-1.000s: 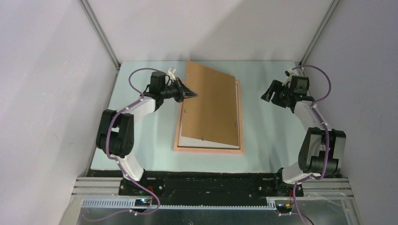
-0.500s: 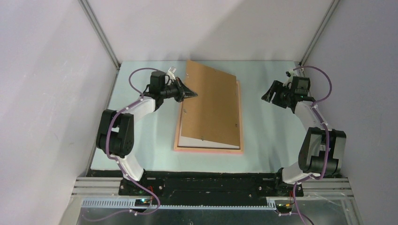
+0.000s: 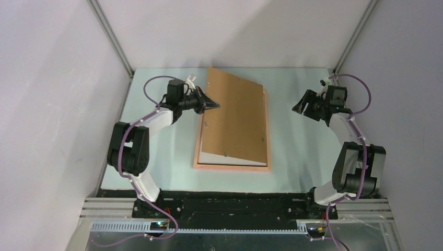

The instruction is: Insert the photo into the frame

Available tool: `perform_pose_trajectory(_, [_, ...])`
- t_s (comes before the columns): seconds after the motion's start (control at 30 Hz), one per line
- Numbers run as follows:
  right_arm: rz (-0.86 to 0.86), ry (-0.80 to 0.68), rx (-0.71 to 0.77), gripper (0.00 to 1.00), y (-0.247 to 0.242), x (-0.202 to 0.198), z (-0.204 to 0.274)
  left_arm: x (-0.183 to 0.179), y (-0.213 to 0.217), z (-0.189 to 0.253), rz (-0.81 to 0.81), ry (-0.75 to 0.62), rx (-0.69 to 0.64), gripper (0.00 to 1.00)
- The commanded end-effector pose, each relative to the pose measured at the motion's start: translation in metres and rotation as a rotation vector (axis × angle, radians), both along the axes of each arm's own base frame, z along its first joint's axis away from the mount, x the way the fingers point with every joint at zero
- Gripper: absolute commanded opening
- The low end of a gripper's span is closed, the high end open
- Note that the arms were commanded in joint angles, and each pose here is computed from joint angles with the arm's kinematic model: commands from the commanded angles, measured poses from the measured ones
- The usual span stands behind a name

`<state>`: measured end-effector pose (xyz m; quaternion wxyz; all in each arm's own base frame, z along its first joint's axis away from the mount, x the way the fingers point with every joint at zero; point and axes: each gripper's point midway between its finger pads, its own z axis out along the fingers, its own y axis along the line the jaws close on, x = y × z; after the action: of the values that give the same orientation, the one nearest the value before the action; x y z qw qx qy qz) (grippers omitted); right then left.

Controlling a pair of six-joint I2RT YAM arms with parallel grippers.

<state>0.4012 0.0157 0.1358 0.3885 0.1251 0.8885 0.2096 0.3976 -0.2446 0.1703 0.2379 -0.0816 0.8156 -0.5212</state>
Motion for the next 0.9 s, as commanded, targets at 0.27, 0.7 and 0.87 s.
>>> perform_pose_trajectory(0.27, [-0.001, -0.026, 0.016, 0.67, -0.002, 0.006, 0.002, 0.005, -0.004, 0.028, -0.035, -0.077, -0.058, 0.00])
perform_pose_trajectory(0.7, [-0.006, -0.022, 0.017, 0.67, -0.004, 0.006, 0.001, -0.006, -0.011, 0.019, -0.056, -0.066, -0.045, 0.00])
perform_pose_trajectory(0.87, [-0.006, -0.019, 0.018, 0.67, -0.004, 0.006, 0.000, -0.008, -0.013, 0.015, -0.060, -0.067, -0.036, 0.00])
